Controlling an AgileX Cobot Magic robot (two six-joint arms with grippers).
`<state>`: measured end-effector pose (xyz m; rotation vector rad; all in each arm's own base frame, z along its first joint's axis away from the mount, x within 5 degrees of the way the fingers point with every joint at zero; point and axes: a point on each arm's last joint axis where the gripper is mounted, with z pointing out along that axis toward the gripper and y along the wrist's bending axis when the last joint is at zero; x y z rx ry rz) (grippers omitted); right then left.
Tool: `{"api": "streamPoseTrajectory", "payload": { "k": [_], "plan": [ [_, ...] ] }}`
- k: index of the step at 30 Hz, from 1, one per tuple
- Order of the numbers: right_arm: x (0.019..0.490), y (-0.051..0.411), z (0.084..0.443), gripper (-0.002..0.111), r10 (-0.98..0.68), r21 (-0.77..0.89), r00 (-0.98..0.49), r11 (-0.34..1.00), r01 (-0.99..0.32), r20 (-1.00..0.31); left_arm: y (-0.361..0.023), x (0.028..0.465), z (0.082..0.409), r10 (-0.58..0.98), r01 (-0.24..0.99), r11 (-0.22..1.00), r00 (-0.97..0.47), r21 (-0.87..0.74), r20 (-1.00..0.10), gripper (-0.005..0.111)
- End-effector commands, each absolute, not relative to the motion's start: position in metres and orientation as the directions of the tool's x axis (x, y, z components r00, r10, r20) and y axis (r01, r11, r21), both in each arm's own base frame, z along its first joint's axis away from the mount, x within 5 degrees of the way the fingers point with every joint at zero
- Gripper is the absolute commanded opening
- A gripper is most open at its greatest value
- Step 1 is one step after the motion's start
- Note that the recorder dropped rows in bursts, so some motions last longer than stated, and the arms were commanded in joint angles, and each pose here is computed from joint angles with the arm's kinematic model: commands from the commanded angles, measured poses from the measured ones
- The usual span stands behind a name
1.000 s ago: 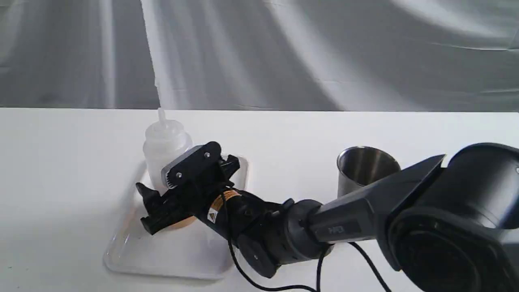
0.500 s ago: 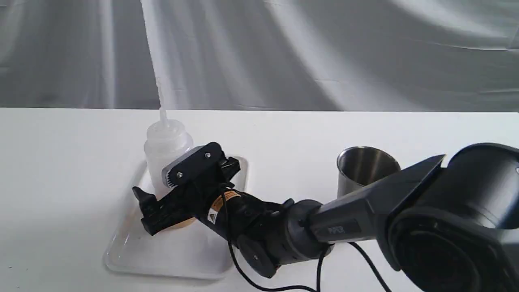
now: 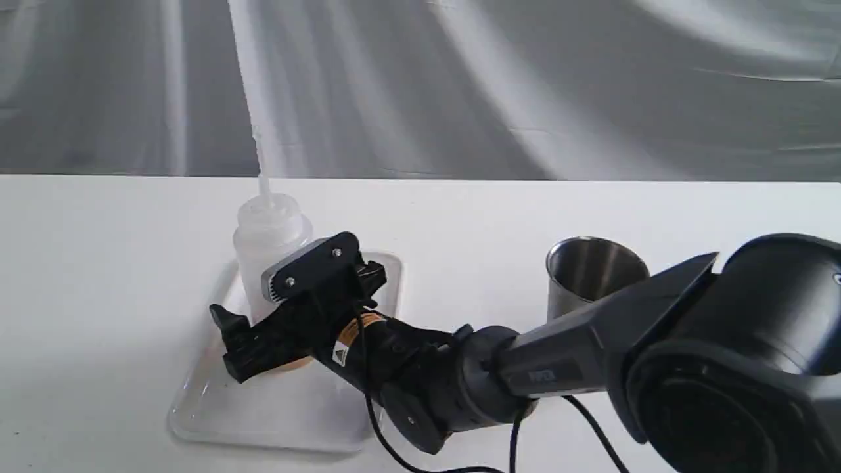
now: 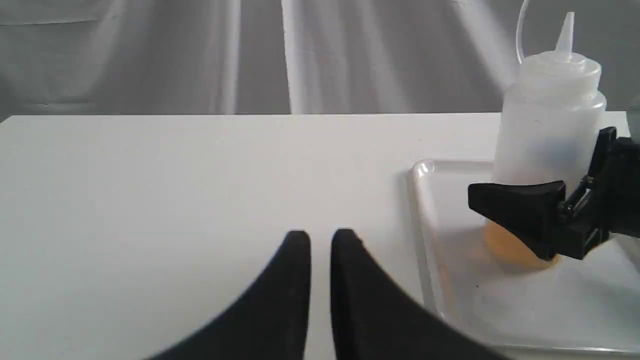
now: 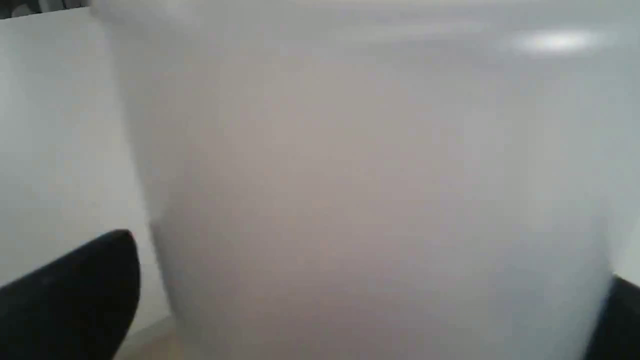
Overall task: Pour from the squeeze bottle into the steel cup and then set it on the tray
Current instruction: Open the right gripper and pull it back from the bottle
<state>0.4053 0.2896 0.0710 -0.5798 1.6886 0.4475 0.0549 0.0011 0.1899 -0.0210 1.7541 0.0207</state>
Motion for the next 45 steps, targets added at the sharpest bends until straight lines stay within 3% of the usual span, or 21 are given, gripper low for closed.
{"api": "streamPoseTrajectory", "payload": {
  "k": [1,8,29,45],
  "plan": [
    [0.403,0.296,0.079,0.105,-0.124,-0.014,-0.14,0.794,-0.608,-0.982,0.001,0.055,0.189,-0.006,-0.022,1.0,-0.177,-0.002,-0.984,0.008],
    [0.401,0.293,0.09,0.105,-0.186,-0.021,-0.209,0.794,-0.607,-0.96,0.001,0.055,0.189,-0.006,-0.022,1.0,-0.177,-0.002,-0.984,0.008],
    [0.35,0.252,0.125,0.105,-0.205,-0.061,-0.187,0.814,-0.577,-0.961,0.001,0.055,0.189,-0.006,-0.022,1.0,-0.177,-0.002,-0.984,0.008],
    [0.251,0.217,0.193,0.105,-0.226,-0.102,-0.109,0.751,-0.653,-0.968,0.001,0.055,0.189,-0.004,-0.021,1.0,-0.177,0.0,-0.984,0.008]
  ]
}}
